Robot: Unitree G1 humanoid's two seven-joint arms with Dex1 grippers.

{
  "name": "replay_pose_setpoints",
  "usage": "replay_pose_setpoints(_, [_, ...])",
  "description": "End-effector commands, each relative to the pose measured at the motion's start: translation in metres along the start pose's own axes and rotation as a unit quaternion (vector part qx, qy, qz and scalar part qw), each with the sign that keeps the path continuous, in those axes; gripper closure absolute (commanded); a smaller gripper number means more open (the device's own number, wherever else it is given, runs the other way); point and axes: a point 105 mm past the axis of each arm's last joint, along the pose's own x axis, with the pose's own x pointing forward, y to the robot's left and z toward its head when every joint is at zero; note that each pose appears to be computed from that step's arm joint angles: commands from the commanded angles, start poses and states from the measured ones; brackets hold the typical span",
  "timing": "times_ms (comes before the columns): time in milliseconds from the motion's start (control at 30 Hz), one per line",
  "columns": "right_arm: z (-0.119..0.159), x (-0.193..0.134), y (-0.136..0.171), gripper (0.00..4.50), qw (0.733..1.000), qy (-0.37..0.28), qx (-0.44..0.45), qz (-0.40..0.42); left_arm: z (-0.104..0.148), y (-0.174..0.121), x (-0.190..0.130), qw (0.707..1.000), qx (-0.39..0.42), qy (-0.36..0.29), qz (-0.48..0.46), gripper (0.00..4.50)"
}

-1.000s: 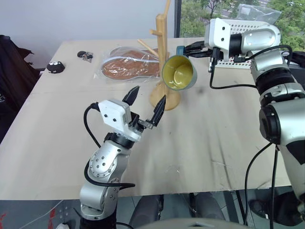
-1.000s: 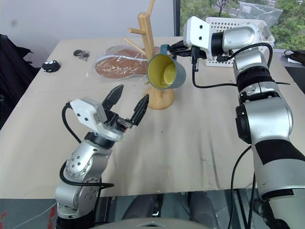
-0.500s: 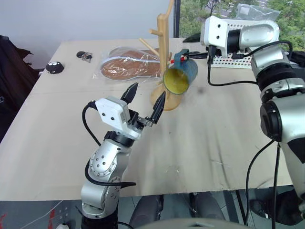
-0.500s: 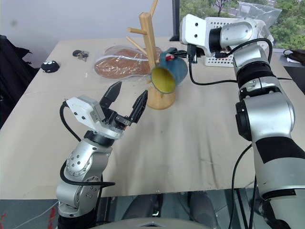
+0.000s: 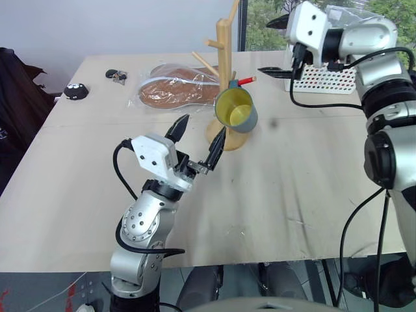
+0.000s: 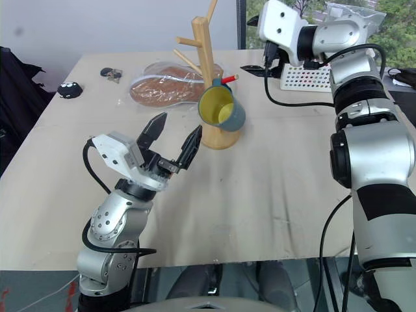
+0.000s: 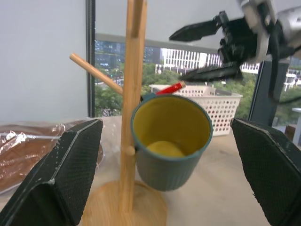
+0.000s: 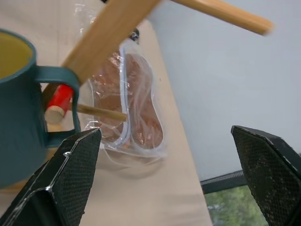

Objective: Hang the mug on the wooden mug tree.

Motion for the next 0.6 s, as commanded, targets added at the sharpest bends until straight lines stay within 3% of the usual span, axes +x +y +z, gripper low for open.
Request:
replay_pose_setpoints(33, [-0.004,-0.03,-0.002,0.03,0.995,-0.049,0.085,0.009,-0.006,0.002,-0.013,1.0,0.015,0.025,-0.005,0.0])
replay_pose_setpoints(133, [-0.025,-0.048,0.017,0.03,0.988,-0.056,0.137,0.032,-0.016,0.005,-0.023,0.998,0.029,0.059,-0.007,0.0])
replay_pose_setpoints(233, [-0.053,-0.073,0.067,0.03,0.973,-0.059,0.22,0.034,-0.036,0.012,-0.045,0.992,0.038,0.121,-0.021,0.0])
replay_pose_setpoints(500, [-0.074,-0.113,0.227,0.03,0.912,0.007,0.402,-0.077,-0.069,0.027,-0.076,0.975,0.033,0.216,-0.035,0.0])
replay_pose_setpoints(600, [-0.074,-0.124,0.262,0.03,0.893,0.029,0.418,-0.163,-0.077,0.03,-0.087,0.97,0.033,0.237,-0.045,0.0])
